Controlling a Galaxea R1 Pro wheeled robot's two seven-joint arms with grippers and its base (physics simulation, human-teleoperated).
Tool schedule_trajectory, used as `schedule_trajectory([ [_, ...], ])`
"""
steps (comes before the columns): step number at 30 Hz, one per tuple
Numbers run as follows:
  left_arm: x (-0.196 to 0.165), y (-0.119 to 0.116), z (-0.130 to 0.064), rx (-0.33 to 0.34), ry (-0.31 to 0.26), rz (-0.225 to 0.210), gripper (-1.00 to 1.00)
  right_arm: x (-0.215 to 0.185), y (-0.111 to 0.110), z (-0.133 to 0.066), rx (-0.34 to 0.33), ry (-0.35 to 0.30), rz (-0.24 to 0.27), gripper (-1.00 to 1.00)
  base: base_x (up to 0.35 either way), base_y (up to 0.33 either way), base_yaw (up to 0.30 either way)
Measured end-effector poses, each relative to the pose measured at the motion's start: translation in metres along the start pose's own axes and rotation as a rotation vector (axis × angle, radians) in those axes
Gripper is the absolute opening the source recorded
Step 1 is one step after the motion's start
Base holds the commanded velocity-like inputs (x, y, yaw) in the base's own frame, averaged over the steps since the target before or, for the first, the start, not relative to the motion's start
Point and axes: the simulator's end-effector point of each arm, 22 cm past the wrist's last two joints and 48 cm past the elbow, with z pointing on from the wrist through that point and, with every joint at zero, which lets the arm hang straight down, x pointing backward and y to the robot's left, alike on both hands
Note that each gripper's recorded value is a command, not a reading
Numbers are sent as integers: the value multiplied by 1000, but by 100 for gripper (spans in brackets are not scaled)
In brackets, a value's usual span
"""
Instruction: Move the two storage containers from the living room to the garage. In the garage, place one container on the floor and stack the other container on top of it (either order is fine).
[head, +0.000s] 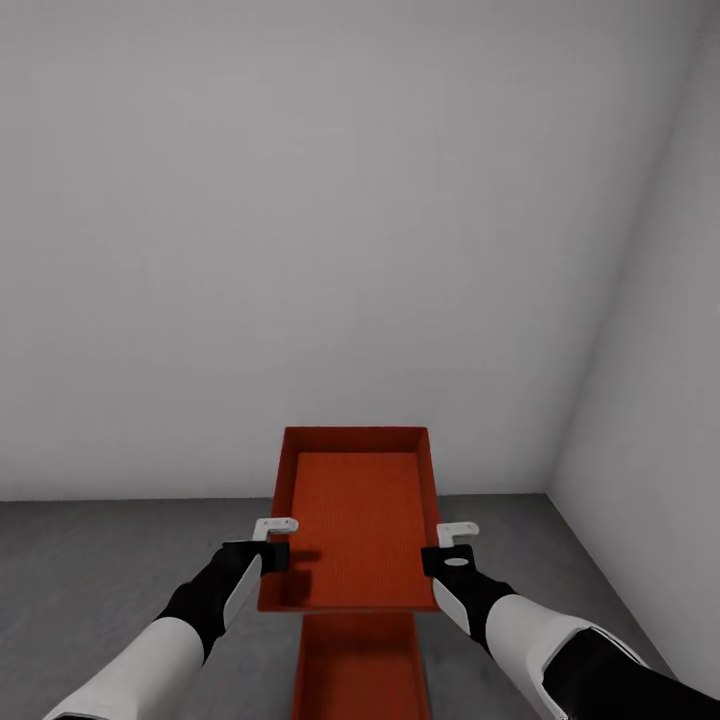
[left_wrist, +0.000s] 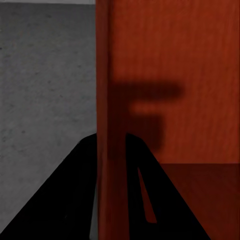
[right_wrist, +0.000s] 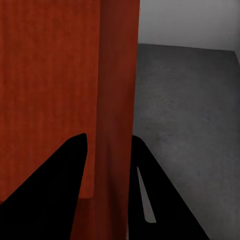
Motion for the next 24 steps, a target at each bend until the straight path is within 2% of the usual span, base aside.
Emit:
schedule_trajectory([
  [5,-3,1,-1,-1,-1,9,-100,0,0,0,-5,0,7,-100,0,0,0],
  [15,2,4,-2,-10,33,35,-100,16,3,0,-12,38,28,-100,0,0,0],
  [24,9,2,0,-16,55,33,-100,22,0,2,-17,58,25,-100,0,0,0],
])
